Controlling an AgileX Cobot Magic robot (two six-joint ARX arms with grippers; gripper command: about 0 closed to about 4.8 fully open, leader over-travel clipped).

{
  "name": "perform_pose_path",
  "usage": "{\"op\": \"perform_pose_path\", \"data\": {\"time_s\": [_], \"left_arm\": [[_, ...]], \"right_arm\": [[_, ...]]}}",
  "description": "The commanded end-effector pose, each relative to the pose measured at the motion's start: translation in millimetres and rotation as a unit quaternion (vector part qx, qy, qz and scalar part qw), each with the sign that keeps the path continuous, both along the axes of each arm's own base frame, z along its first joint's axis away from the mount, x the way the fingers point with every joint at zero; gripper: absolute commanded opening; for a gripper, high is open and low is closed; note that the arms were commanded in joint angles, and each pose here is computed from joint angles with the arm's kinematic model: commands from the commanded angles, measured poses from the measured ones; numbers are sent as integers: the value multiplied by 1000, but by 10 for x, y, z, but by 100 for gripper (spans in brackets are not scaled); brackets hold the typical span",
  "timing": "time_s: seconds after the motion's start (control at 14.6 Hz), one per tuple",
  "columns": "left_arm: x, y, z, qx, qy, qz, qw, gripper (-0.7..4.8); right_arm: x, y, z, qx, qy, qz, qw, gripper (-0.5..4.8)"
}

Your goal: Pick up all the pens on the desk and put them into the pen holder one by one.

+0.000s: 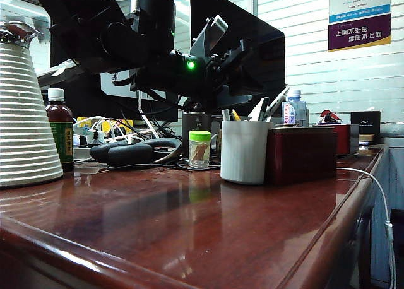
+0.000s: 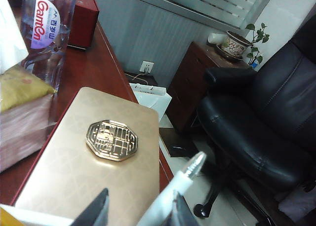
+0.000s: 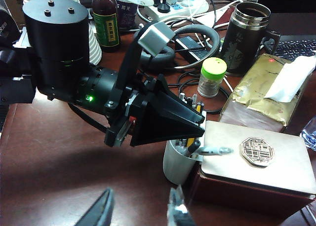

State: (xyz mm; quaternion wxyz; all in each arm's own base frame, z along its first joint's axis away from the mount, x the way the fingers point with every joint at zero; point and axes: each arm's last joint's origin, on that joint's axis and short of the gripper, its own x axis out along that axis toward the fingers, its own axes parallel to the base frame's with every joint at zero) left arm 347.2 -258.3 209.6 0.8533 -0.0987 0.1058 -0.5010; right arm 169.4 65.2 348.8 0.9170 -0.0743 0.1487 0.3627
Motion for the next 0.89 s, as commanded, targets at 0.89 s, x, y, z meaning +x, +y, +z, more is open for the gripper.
{"op": "perform_pose_path", "data": {"time_s": [0.89], "left_arm": [[-802,544,1495,-7,-64,-10,998,-9]], "right_arm": [[-504,-162,204,36,-35,-18,999,147]]}}
